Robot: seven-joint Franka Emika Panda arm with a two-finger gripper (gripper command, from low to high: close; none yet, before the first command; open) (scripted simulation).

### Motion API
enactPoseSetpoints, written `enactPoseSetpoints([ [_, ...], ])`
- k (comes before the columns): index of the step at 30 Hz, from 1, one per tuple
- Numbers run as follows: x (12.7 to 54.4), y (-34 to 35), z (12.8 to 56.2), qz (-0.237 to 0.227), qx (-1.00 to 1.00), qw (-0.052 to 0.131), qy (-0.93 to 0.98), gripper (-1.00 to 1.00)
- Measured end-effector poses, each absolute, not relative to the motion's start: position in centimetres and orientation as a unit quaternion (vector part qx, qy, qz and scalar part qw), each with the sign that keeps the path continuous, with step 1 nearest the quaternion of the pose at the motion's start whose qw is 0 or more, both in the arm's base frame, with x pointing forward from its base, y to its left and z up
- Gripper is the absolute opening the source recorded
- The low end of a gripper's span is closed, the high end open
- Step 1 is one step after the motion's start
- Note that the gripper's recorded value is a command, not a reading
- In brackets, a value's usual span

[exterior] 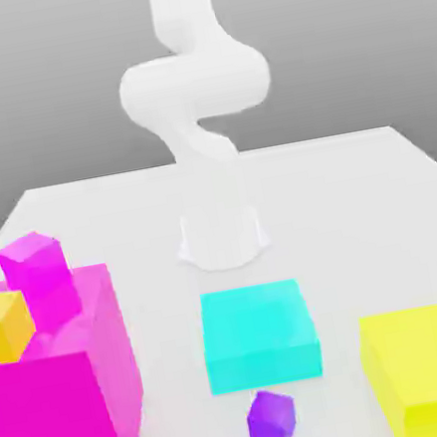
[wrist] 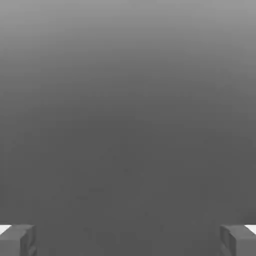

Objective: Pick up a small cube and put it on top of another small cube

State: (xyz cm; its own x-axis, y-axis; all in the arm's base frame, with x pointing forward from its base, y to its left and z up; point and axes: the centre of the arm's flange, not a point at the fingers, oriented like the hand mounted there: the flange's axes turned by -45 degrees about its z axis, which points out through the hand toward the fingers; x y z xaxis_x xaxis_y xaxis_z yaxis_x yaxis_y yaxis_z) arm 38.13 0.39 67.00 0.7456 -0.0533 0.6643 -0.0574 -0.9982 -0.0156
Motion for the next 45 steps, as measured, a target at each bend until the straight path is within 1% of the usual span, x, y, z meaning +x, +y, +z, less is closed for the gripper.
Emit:
enactPoseSetpoints([
  [3, 41.9, 0.7, 61.5, 0.313, 0.948, 0.009, -0.058, 0.00],
  [6, 44.7, 0.7, 55.8, 0.271, 0.959, 0.014, -0.084, 0.00],
  [10, 47.2, 0.8, 47.9, 0.216, 0.969, 0.017, -0.118, 0.00],
  [13, 48.2, 0.8, 41.9, 0.174, 0.974, 0.018, -0.142, 0.00],
  [18, 48.1, 1.0, 32.0, 0.104, 0.978, 0.014, -0.182, 0.00],
  [24, 45.4, 1.9, 21.0, 0.017, 0.973, 0.003, -0.229, 0.00],
  [26, 44.9, 2.1, 18.2, 0.004, 0.972, 0.000, -0.237, 0.00],
  [30, 44.7, 2.2, 13.4, 0.000, 0.971, -0.001, -0.239, 0.00],
  [31, 44.6, 2.2, 12.7, 0.000, 0.971, 0.000, -0.239, -1.00],
  [38, 44.6, 2.2, 12.8, 0.001, 0.971, -0.001, -0.239, -1.00],
  [43, 44.7, 2.2, 18.0, 0.001, 0.971, -0.001, -0.239, -1.00],
  [45, 45.9, 0.3, 19.8, 0.003, 0.970, 0.002, -0.242, -1.00],
])
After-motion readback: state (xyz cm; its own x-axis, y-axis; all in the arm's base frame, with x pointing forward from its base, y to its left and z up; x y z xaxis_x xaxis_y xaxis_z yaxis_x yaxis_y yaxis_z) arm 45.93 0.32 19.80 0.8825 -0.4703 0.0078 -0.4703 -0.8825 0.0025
